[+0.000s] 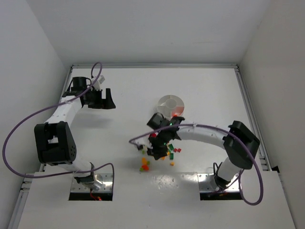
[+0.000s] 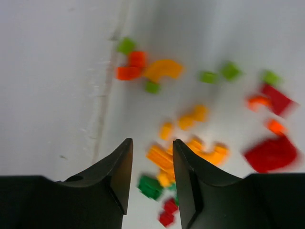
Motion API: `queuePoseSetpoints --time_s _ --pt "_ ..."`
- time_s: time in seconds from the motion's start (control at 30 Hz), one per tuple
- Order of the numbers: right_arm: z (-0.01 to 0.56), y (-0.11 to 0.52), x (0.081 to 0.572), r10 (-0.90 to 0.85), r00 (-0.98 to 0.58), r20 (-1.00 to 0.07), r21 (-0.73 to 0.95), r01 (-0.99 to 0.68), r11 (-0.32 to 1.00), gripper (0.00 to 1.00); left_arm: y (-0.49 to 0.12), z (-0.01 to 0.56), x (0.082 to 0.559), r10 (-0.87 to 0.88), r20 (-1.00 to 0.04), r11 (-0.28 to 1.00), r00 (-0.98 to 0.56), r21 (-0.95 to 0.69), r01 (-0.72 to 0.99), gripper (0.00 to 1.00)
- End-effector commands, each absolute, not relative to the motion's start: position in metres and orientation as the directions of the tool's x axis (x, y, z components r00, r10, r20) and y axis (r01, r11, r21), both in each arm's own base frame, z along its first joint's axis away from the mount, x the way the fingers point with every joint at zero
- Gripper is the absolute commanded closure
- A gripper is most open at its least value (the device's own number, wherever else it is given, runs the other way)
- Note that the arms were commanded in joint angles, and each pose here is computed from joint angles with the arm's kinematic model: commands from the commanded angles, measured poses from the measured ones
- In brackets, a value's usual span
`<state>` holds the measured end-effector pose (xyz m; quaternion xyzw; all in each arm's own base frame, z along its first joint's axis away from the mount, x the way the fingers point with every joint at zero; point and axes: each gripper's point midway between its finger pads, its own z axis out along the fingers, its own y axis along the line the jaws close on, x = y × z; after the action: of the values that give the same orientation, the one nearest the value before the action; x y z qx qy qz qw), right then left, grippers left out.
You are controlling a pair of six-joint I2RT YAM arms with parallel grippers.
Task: Sort the legos into containers by color
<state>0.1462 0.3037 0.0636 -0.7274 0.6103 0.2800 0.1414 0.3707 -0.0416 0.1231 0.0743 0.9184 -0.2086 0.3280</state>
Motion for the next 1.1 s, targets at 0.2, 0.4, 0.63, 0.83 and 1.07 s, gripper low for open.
queuePoseSetpoints --time_s 0.2,0.4,0.63,0.83,1.07 --pt "0.018 0.313 0.061 -0.723 0.358 -0.590 0.082 -0.865 -0.495 0.57 -0.042 0.142 0.366 -0.002 -0.700 0.902 -0.714 -0.310 0.301 0.01" --pt "0.005 0.324 0.059 -0.740 0.330 -0.586 0.092 -0.880 -0.466 0.58 -0.043 0.142 0.360 -0.001 -0.707 0.902 -0.707 -0.305 0.305 0.01" --pt "-0.002 0.336 0.072 -0.769 0.270 -0.579 0.112 -0.908 -0.403 0.62 -0.040 0.147 0.350 0.019 -0.727 0.911 -0.686 -0.271 0.312 0.01" --pt "-0.012 0.341 0.075 -0.787 0.249 -0.564 0.123 -0.917 -0.379 0.62 -0.039 0.146 0.346 0.028 -0.731 0.914 -0.682 -0.257 0.313 0.01" --pt "-0.008 0.363 0.094 -0.787 0.237 -0.570 0.083 -0.936 -0.342 0.60 -0.039 0.146 0.346 0.036 -0.734 0.914 -0.678 -0.250 0.320 0.01"
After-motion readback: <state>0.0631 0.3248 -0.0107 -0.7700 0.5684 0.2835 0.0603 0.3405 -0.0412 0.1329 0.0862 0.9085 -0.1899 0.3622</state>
